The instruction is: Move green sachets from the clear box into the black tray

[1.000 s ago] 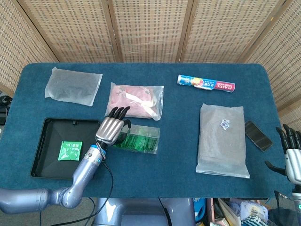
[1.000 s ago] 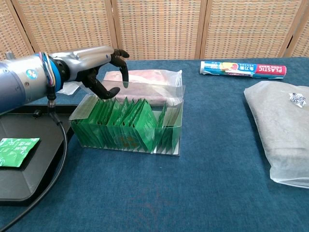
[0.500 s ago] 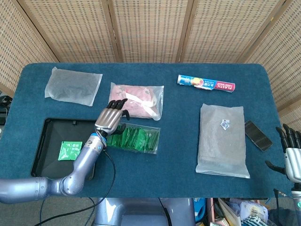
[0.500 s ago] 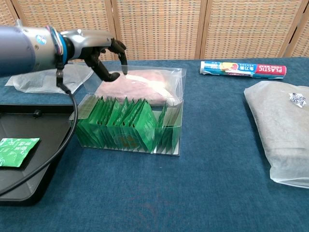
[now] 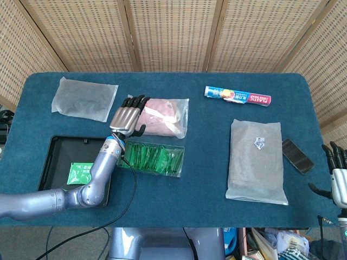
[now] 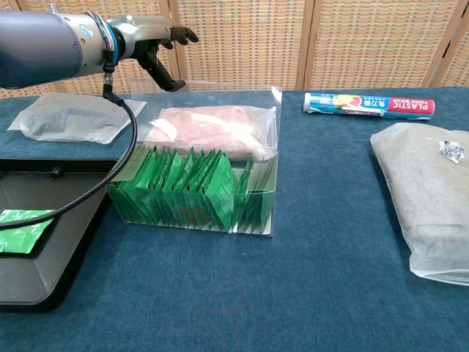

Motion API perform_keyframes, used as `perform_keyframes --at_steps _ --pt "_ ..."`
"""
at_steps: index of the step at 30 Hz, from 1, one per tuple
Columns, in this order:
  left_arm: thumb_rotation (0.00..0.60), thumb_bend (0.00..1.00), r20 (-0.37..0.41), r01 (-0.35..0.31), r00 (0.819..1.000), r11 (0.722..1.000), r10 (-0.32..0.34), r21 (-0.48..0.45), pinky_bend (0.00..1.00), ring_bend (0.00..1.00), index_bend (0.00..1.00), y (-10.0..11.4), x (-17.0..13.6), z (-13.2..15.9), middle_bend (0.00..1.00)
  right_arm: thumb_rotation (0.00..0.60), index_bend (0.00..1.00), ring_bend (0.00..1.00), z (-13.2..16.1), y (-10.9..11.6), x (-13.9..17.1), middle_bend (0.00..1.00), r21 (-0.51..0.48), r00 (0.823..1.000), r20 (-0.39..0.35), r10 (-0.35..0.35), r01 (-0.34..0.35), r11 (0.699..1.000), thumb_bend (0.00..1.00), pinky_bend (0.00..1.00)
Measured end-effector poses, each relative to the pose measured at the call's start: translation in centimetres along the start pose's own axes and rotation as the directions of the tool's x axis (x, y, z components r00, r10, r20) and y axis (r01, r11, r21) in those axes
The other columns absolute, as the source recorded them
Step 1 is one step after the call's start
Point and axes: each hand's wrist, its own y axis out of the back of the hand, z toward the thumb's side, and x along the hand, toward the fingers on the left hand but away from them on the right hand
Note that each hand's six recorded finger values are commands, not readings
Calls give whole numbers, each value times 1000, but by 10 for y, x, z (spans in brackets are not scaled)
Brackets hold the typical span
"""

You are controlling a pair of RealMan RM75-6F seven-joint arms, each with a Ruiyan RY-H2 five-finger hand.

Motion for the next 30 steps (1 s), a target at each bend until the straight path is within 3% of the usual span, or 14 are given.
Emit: perform_keyframes --at_steps 4,10,19,24,30 --pt "600 443 -16 -10 1000 998 11 58 0 0 0 -4 15 -9 0 600 0 0 -2 0 -2 0 1 1000 1 -8 8 1000 0 0" --pt "600 444 2 29 1000 997 -29 75 0 0 0 -18 25 -5 0 600 0 0 -4 0 -3 0 7 1000 11 -12 11 1000 0 0" --pt "600 441 92 2 996 995 -11 95 0 0 7 -5 13 -1 0 600 0 0 -4 -4 -4 0 22 1000 13 -4 4 1000 0 0" --pt "600 442 171 -21 985 993 1 118 0 0 206 6 -4 -1 0 600 0 0 -3 -5 -4 0 27 1000 11 -2 1 1000 0 0" --pt "600 442 290 -29 956 974 -39 226 0 0 377 8 -37 0 0 600 0 0 -1 -5 -5 0 23 1000 11 -1 1 1000 0 0"
